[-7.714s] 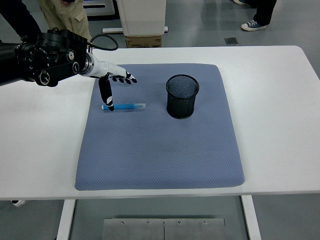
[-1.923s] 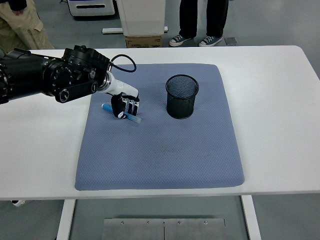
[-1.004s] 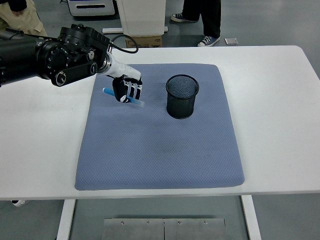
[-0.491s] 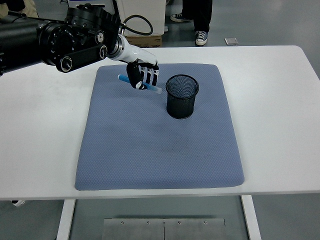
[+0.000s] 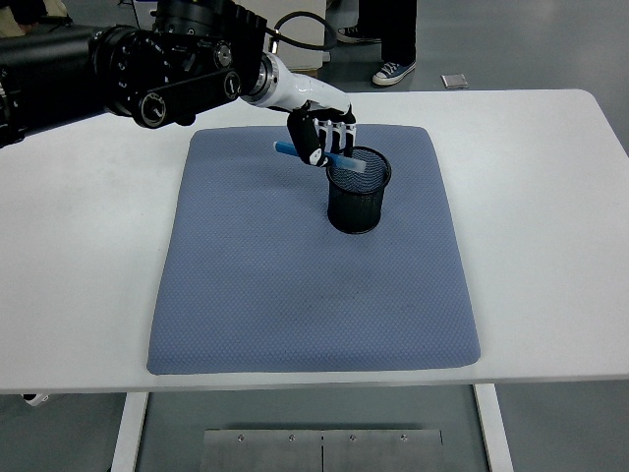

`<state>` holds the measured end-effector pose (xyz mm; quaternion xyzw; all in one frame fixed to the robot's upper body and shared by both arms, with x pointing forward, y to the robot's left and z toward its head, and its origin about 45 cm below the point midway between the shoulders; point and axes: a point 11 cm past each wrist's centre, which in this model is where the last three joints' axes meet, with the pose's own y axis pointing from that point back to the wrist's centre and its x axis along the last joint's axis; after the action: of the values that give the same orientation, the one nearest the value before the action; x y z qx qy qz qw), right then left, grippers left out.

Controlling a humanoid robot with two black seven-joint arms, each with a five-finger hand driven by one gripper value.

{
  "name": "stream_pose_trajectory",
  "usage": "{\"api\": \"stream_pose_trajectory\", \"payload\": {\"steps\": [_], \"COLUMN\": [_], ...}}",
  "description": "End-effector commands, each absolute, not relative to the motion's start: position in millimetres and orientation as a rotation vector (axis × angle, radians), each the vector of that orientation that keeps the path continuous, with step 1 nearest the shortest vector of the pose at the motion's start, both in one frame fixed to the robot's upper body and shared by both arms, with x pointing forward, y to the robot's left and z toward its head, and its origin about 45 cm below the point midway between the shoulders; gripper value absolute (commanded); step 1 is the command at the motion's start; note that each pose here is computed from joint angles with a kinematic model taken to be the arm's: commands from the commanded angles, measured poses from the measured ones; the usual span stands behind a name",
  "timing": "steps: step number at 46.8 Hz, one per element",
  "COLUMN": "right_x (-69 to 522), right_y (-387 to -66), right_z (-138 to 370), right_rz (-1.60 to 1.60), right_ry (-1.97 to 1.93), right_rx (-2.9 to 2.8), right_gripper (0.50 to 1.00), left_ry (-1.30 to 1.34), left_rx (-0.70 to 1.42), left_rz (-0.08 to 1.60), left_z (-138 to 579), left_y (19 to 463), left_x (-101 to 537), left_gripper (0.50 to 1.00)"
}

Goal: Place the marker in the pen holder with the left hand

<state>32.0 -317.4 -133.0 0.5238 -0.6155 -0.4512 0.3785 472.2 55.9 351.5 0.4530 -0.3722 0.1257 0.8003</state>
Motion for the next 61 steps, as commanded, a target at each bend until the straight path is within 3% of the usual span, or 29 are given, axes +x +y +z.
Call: {"api": "stream_pose_trajectory", "payload": {"steps": [1, 20, 61], "right_x": [32, 32, 32], "right_y": [-317, -317, -317], "right_z": [-133, -133, -133], "right_rz": [-1.153, -1.153, -1.153], "right_ry": [-1.573, -1.573, -1.573], "right_rx": [1.339, 1.339, 1.339], "right_gripper": [1.000, 1.000, 1.000], "left_ry": [-0.780, -0.679, -0.455], "left_rx": [0.947, 0.783, 0.647], "left_rz": [0.269, 0.294, 0.504], "left_z": [351, 360, 336], "left_y": [48, 13, 35], "left_x": [469, 457, 478], "left_gripper": [0.500, 0.500, 0.500]}}
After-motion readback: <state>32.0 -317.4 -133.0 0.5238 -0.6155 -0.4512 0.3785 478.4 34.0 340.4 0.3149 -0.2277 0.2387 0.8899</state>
